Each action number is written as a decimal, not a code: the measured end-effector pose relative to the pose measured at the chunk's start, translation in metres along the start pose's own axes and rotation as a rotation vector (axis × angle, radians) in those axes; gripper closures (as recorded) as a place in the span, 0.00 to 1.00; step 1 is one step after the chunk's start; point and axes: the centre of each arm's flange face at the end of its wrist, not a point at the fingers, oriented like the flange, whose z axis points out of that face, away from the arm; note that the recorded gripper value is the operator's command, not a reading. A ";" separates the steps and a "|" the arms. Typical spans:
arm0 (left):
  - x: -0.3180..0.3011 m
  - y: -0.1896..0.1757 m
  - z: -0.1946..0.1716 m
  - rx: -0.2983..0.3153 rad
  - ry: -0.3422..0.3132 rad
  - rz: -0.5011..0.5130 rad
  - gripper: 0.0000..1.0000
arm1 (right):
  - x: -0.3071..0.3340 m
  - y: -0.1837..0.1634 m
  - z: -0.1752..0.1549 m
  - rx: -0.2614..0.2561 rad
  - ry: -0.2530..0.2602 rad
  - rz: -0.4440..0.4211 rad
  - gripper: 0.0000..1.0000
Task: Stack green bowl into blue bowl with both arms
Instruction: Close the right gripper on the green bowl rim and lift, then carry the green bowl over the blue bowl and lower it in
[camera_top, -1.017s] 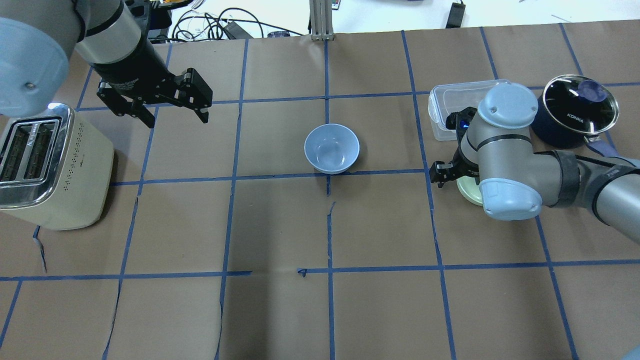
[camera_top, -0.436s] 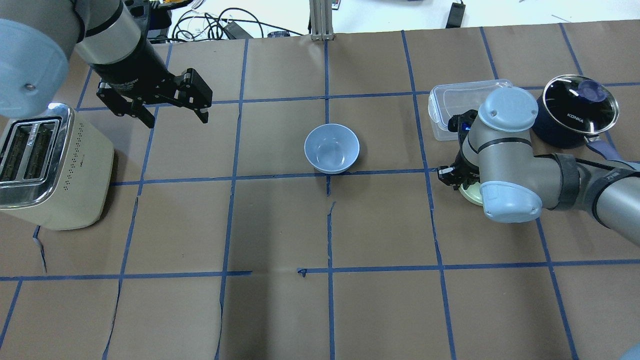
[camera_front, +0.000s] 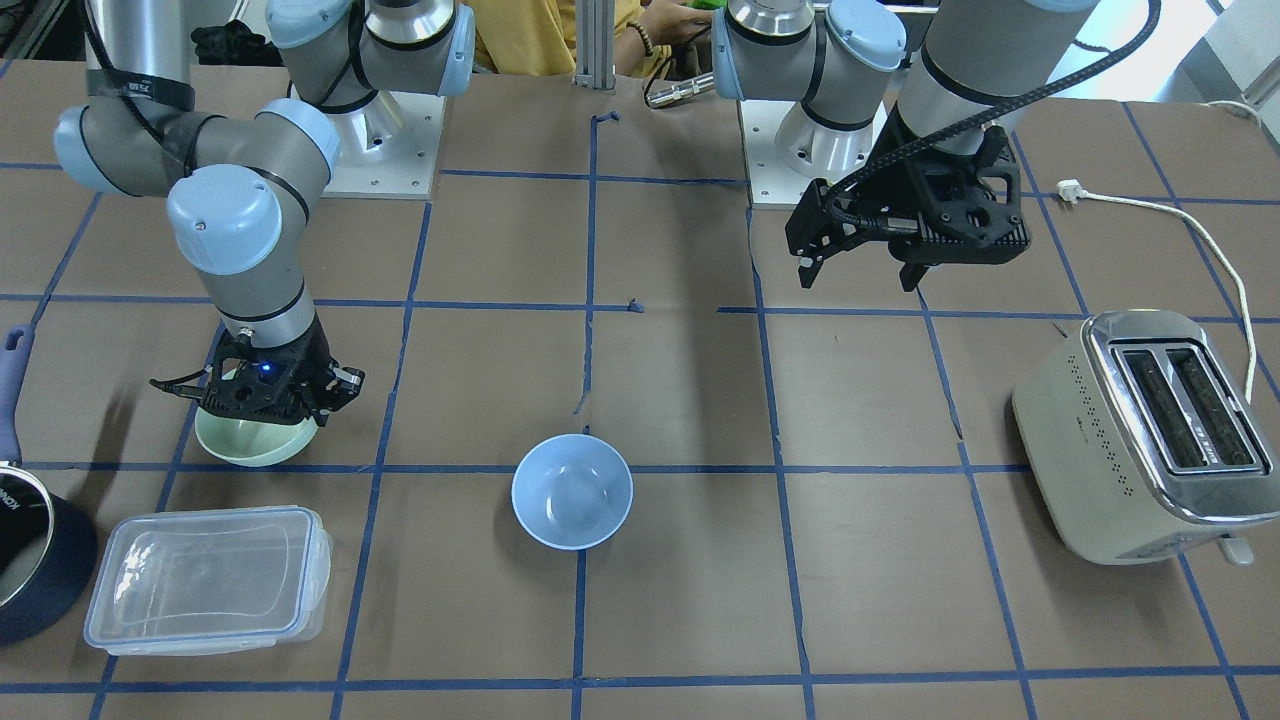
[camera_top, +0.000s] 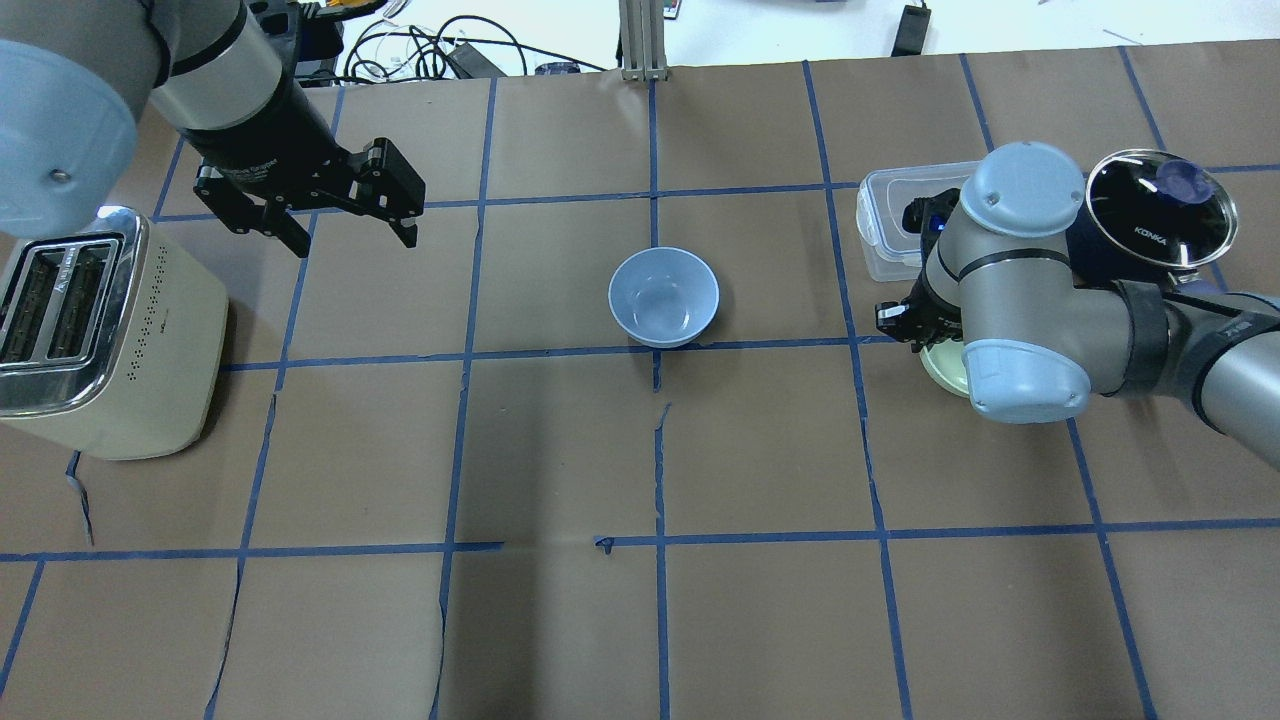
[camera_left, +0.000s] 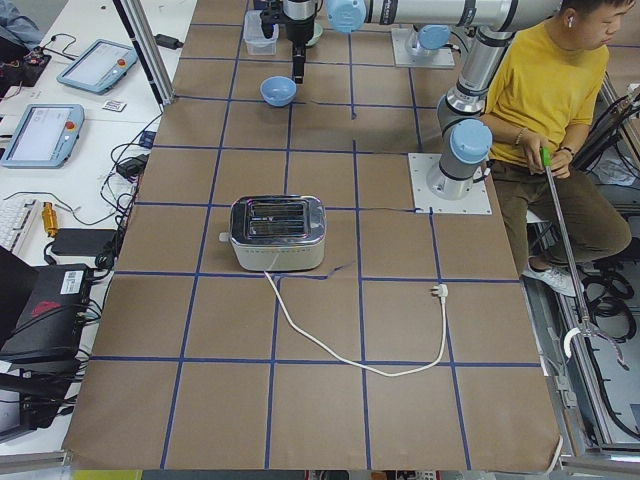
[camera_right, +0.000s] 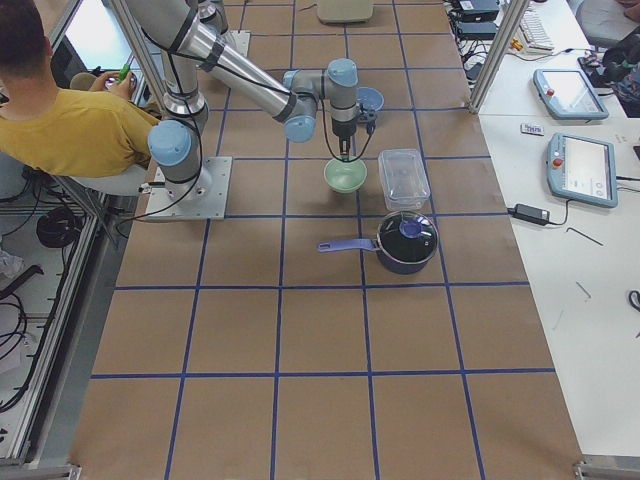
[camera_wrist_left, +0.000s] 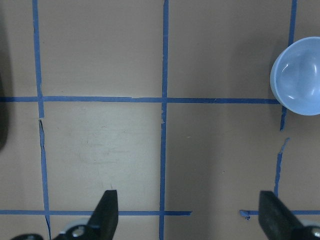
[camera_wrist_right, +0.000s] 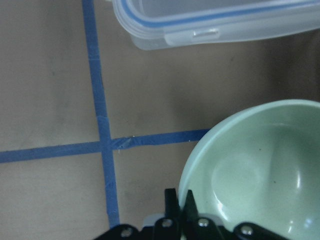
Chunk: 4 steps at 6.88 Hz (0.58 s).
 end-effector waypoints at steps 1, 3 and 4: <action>0.000 0.000 0.000 0.000 0.001 0.000 0.00 | -0.024 -0.008 -0.018 0.014 -0.005 0.020 1.00; 0.000 0.000 0.000 0.000 0.004 0.000 0.00 | -0.087 -0.035 -0.083 -0.021 -0.017 0.076 1.00; 0.000 0.000 0.000 0.000 0.004 0.000 0.00 | -0.124 -0.048 -0.112 -0.037 -0.021 0.106 1.00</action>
